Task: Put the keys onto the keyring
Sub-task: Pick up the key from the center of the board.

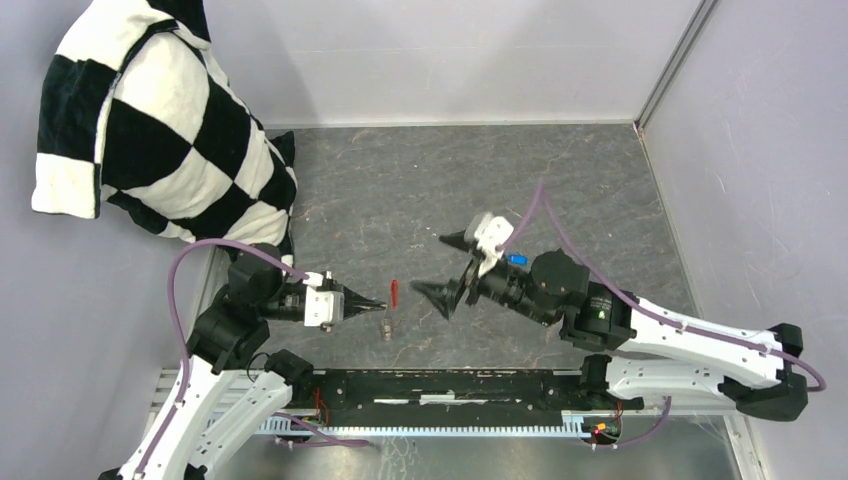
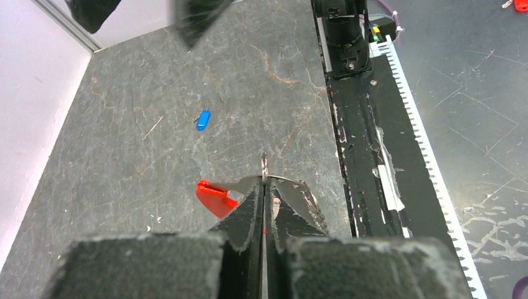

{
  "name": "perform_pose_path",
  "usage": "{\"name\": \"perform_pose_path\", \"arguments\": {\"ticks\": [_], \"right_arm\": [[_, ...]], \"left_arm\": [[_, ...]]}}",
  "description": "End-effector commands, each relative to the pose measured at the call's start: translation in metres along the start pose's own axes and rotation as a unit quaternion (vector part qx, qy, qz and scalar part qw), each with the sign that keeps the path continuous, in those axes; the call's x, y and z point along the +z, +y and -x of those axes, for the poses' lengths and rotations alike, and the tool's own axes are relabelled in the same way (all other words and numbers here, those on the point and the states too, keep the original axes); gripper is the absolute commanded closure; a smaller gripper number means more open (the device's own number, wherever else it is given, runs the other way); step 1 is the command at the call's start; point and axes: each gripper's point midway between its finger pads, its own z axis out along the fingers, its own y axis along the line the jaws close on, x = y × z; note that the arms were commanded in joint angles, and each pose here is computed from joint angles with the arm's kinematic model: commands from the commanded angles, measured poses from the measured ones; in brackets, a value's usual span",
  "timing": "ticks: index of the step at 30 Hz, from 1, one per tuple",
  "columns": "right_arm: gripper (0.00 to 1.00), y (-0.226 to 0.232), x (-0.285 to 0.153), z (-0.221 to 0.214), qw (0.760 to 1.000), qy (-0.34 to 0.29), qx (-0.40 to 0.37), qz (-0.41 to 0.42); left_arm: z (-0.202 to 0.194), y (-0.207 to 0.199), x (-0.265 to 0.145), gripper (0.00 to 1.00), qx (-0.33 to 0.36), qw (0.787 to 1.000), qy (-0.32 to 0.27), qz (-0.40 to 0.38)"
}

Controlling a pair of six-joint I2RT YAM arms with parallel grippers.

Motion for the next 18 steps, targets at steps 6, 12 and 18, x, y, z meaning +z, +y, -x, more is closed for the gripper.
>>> {"name": "perform_pose_path", "arguments": {"ticks": [6, 12, 18], "right_arm": [[0.02, -0.132, -0.012, -0.127, 0.943, 0.185, 0.221, -0.165], [0.02, -0.203, -0.048, -0.189, 0.899, 0.215, 0.243, -0.295], [0.05, -0.231, -0.086, -0.243, 0.858, 0.264, 0.228, -0.377]], "left_arm": [[-0.002, 0.004, 0.003, 0.98, 0.013, 1.000, -0.002, -0.004], [-0.009, 0.003, 0.004, 0.98, -0.012, 1.000, 0.009, -0.004], [-0.014, 0.002, 0.004, 0.98, -0.022, 1.000, 0.014, -0.001]]}}
